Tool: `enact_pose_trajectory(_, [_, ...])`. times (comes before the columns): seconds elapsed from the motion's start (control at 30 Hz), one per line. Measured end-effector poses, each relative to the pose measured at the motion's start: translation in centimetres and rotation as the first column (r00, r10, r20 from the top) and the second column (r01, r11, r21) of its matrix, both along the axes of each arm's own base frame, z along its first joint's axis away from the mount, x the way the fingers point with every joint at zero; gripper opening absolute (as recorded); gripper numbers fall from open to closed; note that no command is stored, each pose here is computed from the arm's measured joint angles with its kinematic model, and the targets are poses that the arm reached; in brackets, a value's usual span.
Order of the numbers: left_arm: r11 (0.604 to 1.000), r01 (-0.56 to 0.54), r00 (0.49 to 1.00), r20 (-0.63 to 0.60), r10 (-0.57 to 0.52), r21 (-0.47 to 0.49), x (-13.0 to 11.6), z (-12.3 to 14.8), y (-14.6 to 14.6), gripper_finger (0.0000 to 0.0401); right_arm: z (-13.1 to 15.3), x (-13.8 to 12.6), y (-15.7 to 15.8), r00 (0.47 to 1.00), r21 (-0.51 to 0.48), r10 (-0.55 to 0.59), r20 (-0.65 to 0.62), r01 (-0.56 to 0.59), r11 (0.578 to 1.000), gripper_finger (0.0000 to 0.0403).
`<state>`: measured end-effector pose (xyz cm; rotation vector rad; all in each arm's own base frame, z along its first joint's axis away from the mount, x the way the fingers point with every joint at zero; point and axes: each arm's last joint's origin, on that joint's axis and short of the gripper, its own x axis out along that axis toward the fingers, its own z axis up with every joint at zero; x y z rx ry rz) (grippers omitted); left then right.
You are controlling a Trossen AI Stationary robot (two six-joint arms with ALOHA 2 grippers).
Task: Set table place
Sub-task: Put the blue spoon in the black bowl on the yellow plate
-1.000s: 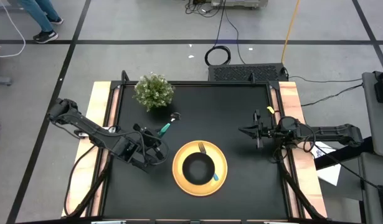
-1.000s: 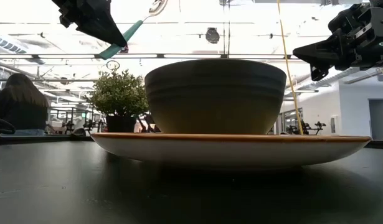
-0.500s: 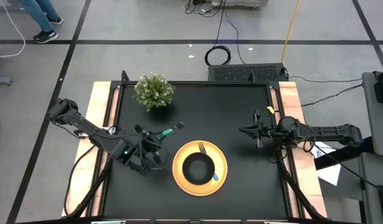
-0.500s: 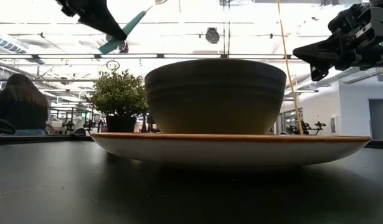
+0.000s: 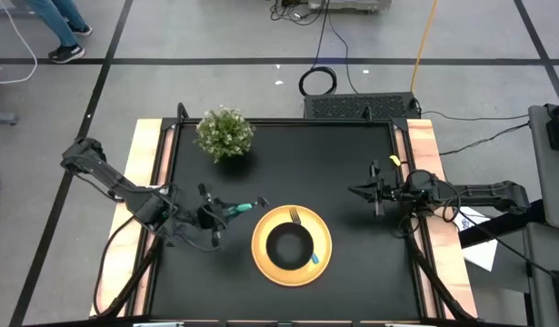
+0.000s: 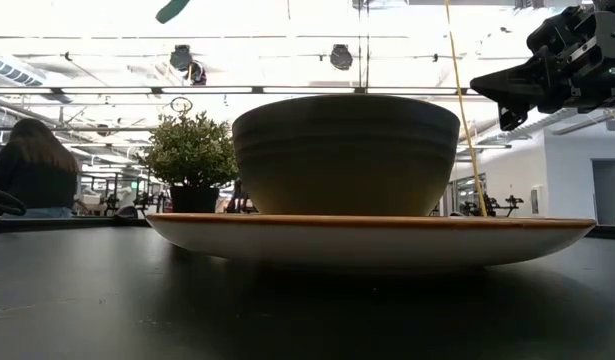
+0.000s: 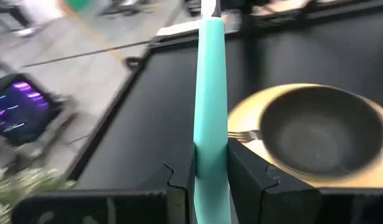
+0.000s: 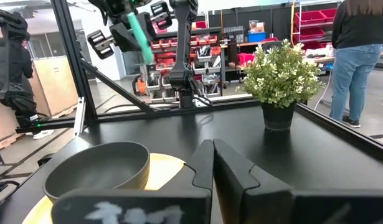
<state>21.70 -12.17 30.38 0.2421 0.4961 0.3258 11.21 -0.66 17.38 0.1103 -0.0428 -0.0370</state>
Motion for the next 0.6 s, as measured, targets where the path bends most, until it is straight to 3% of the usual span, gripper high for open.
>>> enact_pose_trajectory(0.17, [0.976,0.206,0.976,-0.059,-0.210,-0.073,-0.5,0.5,-0.3,0.0069,0.0,0.0,0.0,1.000,0.000,0.000,0.000,0.000,1.000,0.0000])
enact_pose_trajectory(0.4, [0.871,0.467,0.869,-0.099,-0.484,-0.152,-0.5,0.6,-1.2,0.0069,0.0,0.0,0.0,1.000,0.000,0.000,0.001,0.000,1.000,0.0000])
enact_pose_trajectory(0.6, [0.863,0.482,0.860,-0.104,-0.499,-0.153,-0.5,0.6,-1.2,0.0069,0.0,0.0,0.0,1.000,0.000,0.000,0.001,0.000,1.000,0.0000])
